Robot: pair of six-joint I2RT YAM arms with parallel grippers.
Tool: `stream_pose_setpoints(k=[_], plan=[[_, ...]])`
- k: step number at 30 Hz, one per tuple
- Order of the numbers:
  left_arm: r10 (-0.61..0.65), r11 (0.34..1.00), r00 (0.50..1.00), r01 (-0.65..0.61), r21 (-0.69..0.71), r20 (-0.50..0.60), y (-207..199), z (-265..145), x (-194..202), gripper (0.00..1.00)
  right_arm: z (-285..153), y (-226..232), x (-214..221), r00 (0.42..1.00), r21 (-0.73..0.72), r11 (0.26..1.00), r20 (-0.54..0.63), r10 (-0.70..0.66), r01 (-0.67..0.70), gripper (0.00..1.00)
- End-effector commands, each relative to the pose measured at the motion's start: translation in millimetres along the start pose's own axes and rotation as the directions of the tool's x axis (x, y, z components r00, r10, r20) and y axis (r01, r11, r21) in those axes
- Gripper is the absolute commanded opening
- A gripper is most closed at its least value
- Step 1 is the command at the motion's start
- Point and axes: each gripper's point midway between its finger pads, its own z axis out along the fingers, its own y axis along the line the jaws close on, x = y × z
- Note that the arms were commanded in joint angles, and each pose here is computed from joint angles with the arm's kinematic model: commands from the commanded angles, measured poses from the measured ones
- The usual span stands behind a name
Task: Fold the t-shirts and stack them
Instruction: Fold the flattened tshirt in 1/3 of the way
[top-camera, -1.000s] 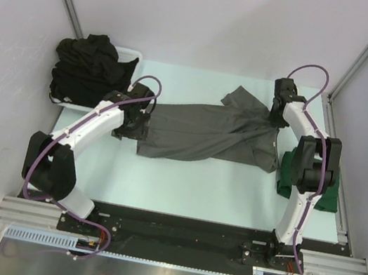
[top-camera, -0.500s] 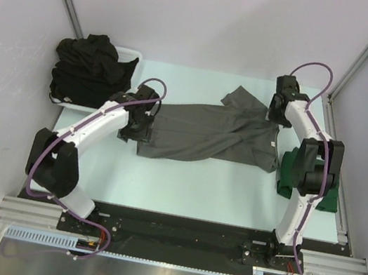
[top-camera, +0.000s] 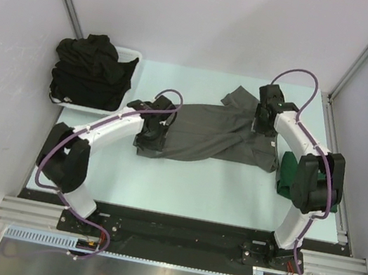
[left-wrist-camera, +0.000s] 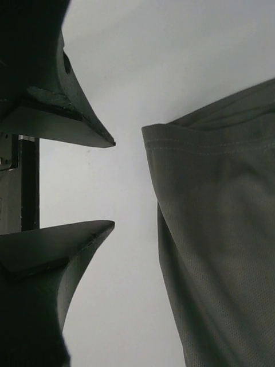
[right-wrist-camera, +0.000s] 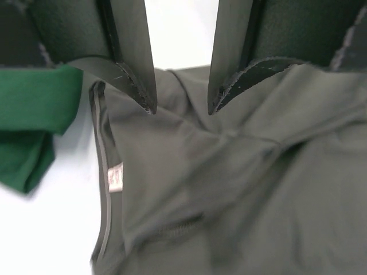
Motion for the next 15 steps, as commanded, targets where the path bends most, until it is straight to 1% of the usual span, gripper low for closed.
stream_pose_setpoints(k=[1,3,4,5,6,7,8,9,10,11,15], plan=[[-0.021,0.999,1.0,0.02,0.031,0.011,-14.2,4.5,-4.1,0.57,-11.5,-4.4,11.5,1.0,-0.011,1.0,-0.01,0.008,-0.008,0.43],[-0.021,0.999,1.0,0.021,0.041,0.008,-17.9,8.5,-4.8,0.48,-12.3,-5.4,16.2,1.0,-0.014,1.0,-0.015,0.007,-0.007,0.39],[-0.02,0.999,1.0,0.02,0.044,0.011,-19.2,9.7,-6.3,0.42,-12.3,-5.9,17.6,1.0,-0.013,1.0,-0.016,0.005,-0.005,0.32],[-0.02,0.999,1.0,0.02,0.044,0.01,-19.9,11.7,-6.9,0.29,-12.3,-7.0,19.6,1.0,-0.011,1.0,-0.019,0.001,-0.001,0.28],[-0.019,0.999,1.0,0.019,0.047,0.005,-22.1,14.2,-7.9,0.22,-11.7,-8.2,21.0,1.0,-0.007,1.0,-0.022,0.001,-0.002,0.24],[-0.022,0.998,1.0,0.021,0.052,0.007,-24.2,15.3,-10.1,0.15,-11.3,-8.6,22.6,1.0,-0.006,1.0,-0.026,0.002,-0.002,0.19],[-0.02,0.998,1.0,0.02,0.056,0.007,-25.7,16.0,-11.8,0.02,-11.6,-9.2,23.4,1.0,-0.003,1.0,-0.028,0.002,-0.003,0.13],[-0.022,0.998,1.0,0.021,0.063,0.015,-28.4,14.5,-16.5,0.0,-11.4,-10.3,24.6,0.999,-0.001,1.0,-0.033,0.001,-0.001,0.1],[-0.021,0.998,1.0,0.021,0.061,0.011,-29.7,17.6,-17.8,0.0,-13.2,-9.8,24.9,0.999,-0.003,1.0,-0.033,0.003,-0.003,0.04],[-0.022,0.998,1.0,0.021,0.064,0.013,-30.9,17.8,-19.5,0.0,-13.9,-10.4,26.1,0.999,-0.002,1.0,-0.036,0.003,-0.004,0.01],[-0.02,0.998,1.0,0.018,0.066,0.017,-34.2,20.8,-25.1,0.0,-14.8,-11.5,34.5,0.999,-0.004,1.0,-0.052,0.001,-0.002,0.0]])
